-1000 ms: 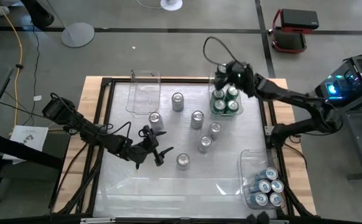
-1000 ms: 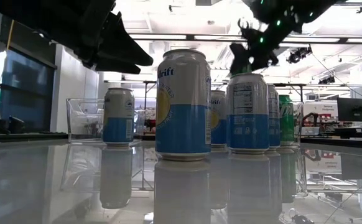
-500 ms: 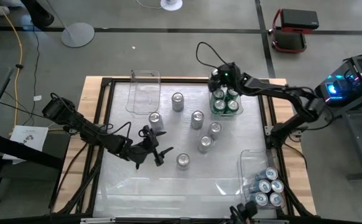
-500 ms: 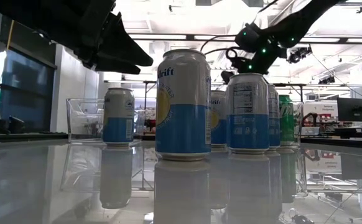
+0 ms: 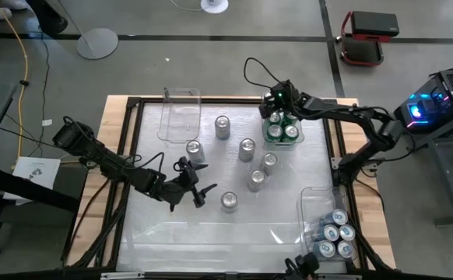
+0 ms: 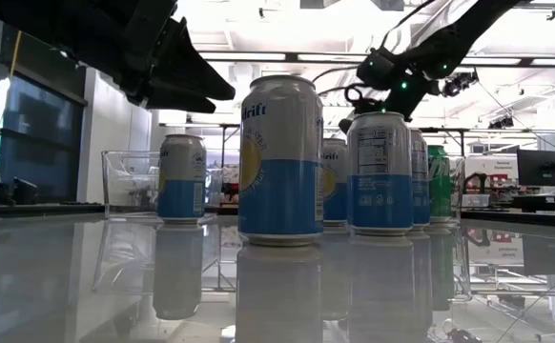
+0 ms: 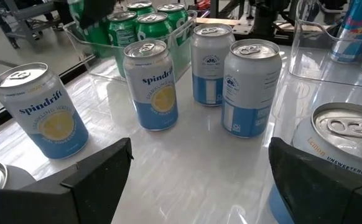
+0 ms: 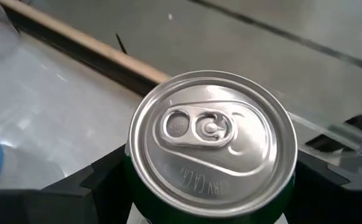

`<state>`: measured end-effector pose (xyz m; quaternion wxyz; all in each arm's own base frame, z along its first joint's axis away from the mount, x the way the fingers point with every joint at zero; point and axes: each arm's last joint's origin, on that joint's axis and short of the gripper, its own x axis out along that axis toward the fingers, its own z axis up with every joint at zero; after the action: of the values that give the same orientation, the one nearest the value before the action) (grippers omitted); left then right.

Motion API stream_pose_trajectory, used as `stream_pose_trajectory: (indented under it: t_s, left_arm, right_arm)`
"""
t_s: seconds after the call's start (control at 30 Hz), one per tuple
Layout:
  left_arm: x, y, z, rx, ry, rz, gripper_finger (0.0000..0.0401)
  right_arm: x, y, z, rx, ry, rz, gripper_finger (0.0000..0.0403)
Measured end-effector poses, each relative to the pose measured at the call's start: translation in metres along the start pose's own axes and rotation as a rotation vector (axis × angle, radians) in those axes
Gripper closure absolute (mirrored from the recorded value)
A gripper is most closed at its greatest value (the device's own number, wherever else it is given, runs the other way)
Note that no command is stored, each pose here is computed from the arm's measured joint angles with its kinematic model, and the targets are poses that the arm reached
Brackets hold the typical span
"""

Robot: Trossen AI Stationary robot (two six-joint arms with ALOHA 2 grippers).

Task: Sort soda cans
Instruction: Put the green soda can into the top right transparent bin

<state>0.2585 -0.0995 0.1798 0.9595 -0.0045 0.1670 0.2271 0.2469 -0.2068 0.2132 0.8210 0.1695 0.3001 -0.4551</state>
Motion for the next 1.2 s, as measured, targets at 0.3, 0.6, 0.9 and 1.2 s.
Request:
stream_pose_trajectory:
  t_s: [0.3,0.6,0.9,1.2]
  left_arm:
    - [0.0,0.0,0.0,-0.001,-0.001,0.0,0.0045]
    - [0.0,0.0,0.0,0.0,-0.001,0.0,0.0045]
    - [0.0,0.0,0.0,0.0,0.0,0.0,0.0045]
    - [0.0,0.0,0.0,-0.001,0.0,0.0,0.0045]
  right_arm:
    - [0.007,0.002,-0.003,0.003,0.024,0.02,0.0101]
    - [0.009,-0.002,-0.004,0.011,0.052,0.06,0.0098]
    - [0.009,-0.004,-0.004,-0.014,0.067,0.09,0.0088]
    - [0.012,-0.01,-0.008,0.0,0.108,0.138,0.0046]
